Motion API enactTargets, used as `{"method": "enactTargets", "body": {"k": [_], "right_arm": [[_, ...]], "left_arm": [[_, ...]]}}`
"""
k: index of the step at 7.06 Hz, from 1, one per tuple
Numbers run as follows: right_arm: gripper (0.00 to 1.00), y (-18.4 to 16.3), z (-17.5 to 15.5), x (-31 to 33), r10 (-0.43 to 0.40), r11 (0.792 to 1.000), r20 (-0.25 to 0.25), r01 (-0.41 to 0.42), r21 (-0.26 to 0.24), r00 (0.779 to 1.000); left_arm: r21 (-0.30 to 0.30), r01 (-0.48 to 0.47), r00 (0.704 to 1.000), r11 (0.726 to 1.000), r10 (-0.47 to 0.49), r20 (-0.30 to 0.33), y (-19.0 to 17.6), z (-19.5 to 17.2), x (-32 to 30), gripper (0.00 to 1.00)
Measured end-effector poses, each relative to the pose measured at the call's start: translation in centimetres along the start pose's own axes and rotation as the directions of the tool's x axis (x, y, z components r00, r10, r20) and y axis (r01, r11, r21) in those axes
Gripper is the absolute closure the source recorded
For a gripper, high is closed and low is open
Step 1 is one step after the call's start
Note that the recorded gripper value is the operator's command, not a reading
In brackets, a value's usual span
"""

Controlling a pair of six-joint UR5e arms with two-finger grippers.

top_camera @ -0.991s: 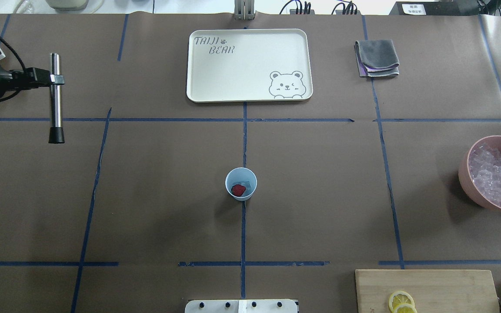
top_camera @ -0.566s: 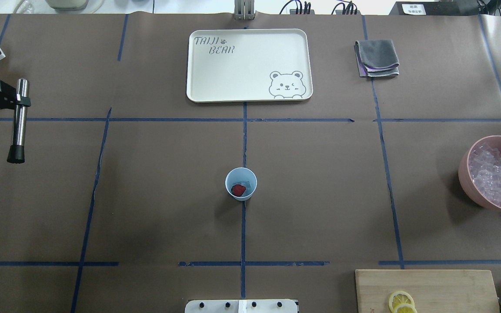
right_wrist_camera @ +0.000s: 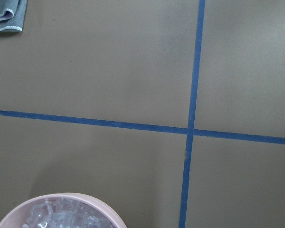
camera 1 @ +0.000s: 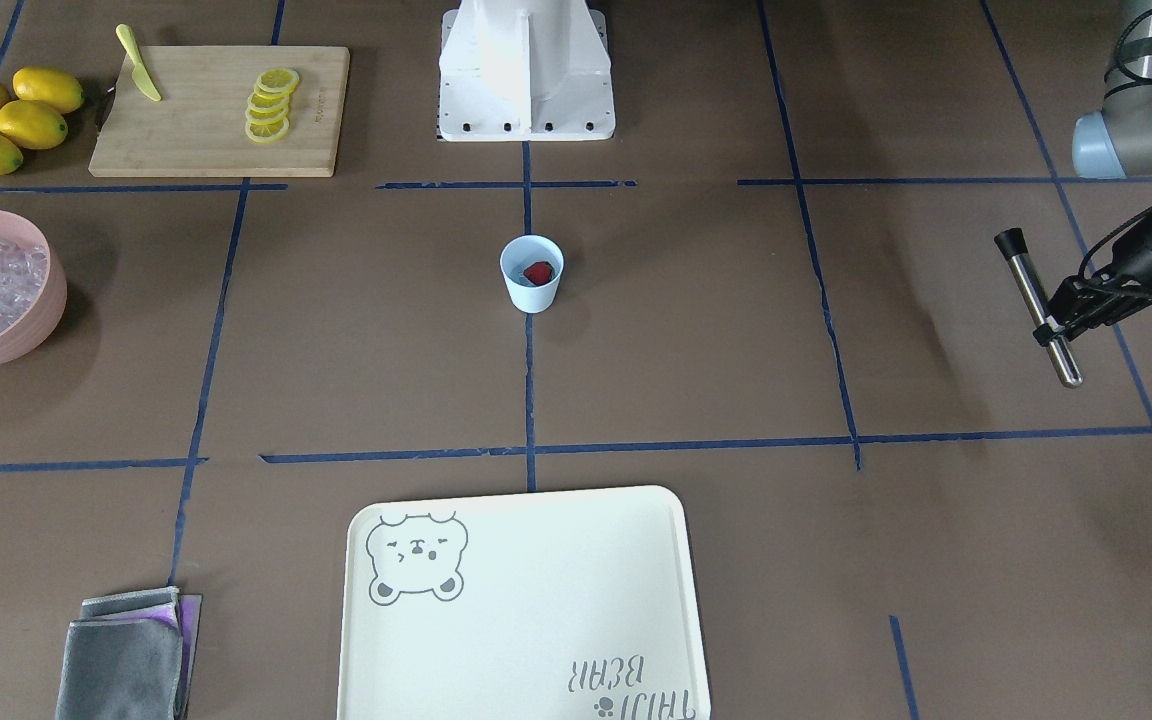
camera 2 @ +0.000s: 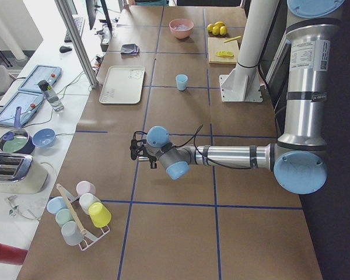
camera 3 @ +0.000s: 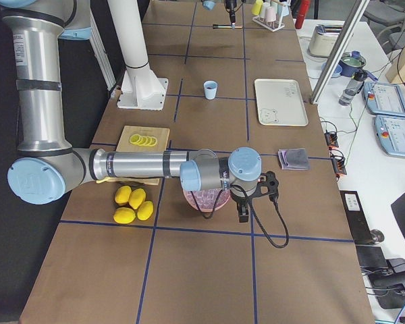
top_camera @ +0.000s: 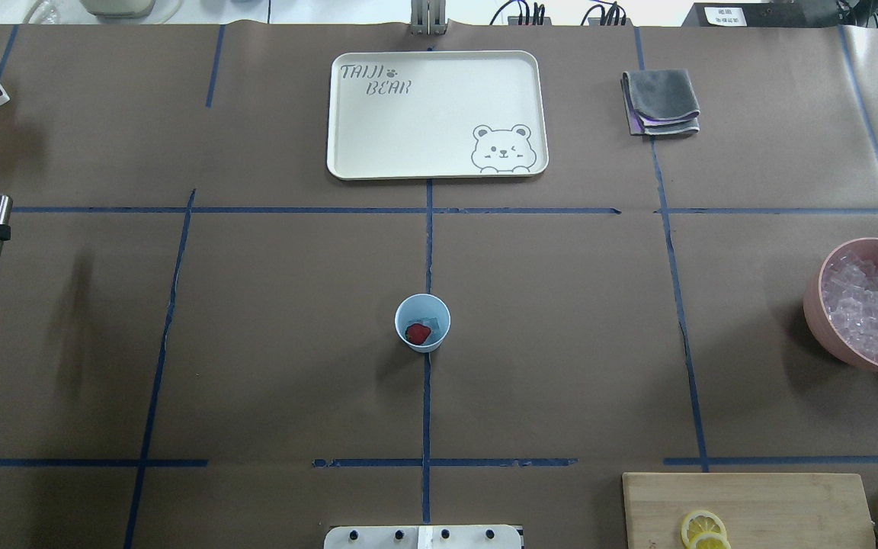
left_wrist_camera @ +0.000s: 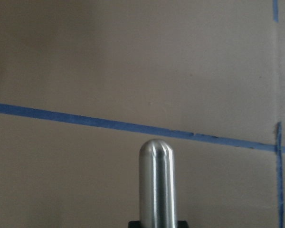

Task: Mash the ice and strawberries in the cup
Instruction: 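Lower the pestle onto the table at its starting spot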

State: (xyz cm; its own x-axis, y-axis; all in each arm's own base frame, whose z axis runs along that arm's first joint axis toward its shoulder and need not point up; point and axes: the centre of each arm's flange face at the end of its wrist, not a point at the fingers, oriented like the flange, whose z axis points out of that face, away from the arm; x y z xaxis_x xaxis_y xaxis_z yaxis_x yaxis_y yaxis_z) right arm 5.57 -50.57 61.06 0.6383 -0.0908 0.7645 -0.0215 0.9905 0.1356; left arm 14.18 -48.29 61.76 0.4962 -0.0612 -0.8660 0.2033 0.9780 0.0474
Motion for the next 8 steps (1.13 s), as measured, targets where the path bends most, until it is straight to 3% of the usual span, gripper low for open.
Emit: {"method": "enactTargets", "body": {"k": [3,8], "right_arm": [[0.01,-0.1,-0.1,-0.1,-0.002,1.000,0.000,0.002,0.001,1.000],[0.01,-0.1,-0.1,-0.1,-0.002,1.000,0.000,0.002,0.001,1.000]], "left_arm": [[-0.029,-0.087,0.993,0.996,0.089,0.078,1.7,1.6,-5.1,1.00],[-0.023,-0.113,0.980,0.993,0.115,0.163,2.5,2.5,-8.7,0.99]]}}
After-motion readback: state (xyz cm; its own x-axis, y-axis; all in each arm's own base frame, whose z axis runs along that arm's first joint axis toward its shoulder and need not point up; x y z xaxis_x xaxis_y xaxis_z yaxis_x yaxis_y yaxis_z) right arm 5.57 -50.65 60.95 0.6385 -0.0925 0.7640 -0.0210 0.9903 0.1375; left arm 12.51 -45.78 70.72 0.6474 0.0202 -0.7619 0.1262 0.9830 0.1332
